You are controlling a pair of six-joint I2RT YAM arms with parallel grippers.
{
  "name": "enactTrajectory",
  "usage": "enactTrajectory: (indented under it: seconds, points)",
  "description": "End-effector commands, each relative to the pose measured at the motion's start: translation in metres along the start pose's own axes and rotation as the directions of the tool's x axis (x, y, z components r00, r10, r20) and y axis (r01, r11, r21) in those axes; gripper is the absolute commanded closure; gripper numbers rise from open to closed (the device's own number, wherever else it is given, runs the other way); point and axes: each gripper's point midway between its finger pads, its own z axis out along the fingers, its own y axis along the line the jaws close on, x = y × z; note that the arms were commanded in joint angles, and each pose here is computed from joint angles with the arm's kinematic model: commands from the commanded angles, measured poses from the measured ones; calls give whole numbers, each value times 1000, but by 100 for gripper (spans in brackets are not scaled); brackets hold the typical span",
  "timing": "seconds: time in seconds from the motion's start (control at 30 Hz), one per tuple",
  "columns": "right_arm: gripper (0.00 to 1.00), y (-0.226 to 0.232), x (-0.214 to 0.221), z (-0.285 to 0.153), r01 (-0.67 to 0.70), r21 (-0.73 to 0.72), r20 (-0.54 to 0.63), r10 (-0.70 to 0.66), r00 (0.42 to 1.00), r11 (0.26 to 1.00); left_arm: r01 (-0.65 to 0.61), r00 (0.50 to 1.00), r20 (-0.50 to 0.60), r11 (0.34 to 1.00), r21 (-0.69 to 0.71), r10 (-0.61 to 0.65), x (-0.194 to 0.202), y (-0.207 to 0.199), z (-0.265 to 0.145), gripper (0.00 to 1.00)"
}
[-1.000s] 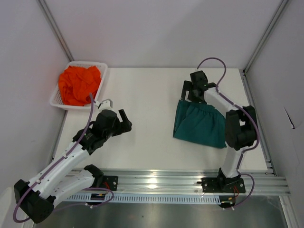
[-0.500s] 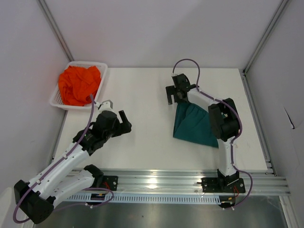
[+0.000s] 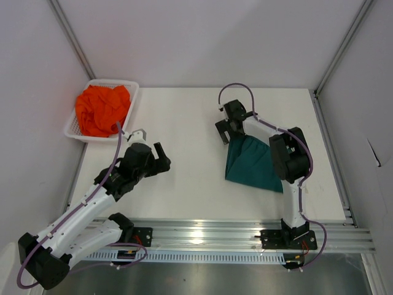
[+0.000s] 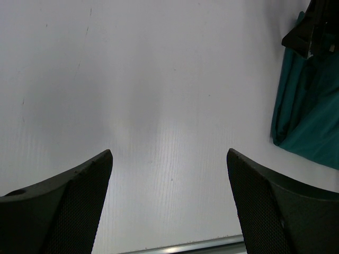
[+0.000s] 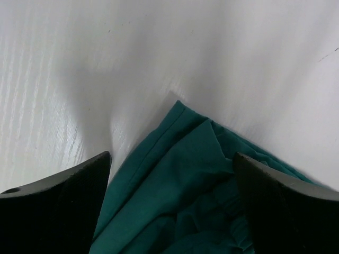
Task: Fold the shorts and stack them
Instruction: Neatly place the folded shorts to the corner
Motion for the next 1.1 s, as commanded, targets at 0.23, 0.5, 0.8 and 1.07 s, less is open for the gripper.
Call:
enactTrajectory:
  seconds: [0.23,0.5,0.8,1.07]
  points:
    - [0,6,69,-37,169,-84,-178,-182,967,982,-17,1000,10,999,49,17,-3,-7,-2,11]
    - [0,-12,104,-72,321,-19,-200,-319,927,947,-28,1000,11,998,52,27,-5,-7,-6,11]
    - [1,-25,138,-82,423,-16,-255,-413,874,906,-27,1000,11,999,46,26,-4,-4,-10,11]
    - [0,-55,164,-89,450,56,-371,-400,838,891,-26,1000,15,999,37,25,-5,-2,-12,11]
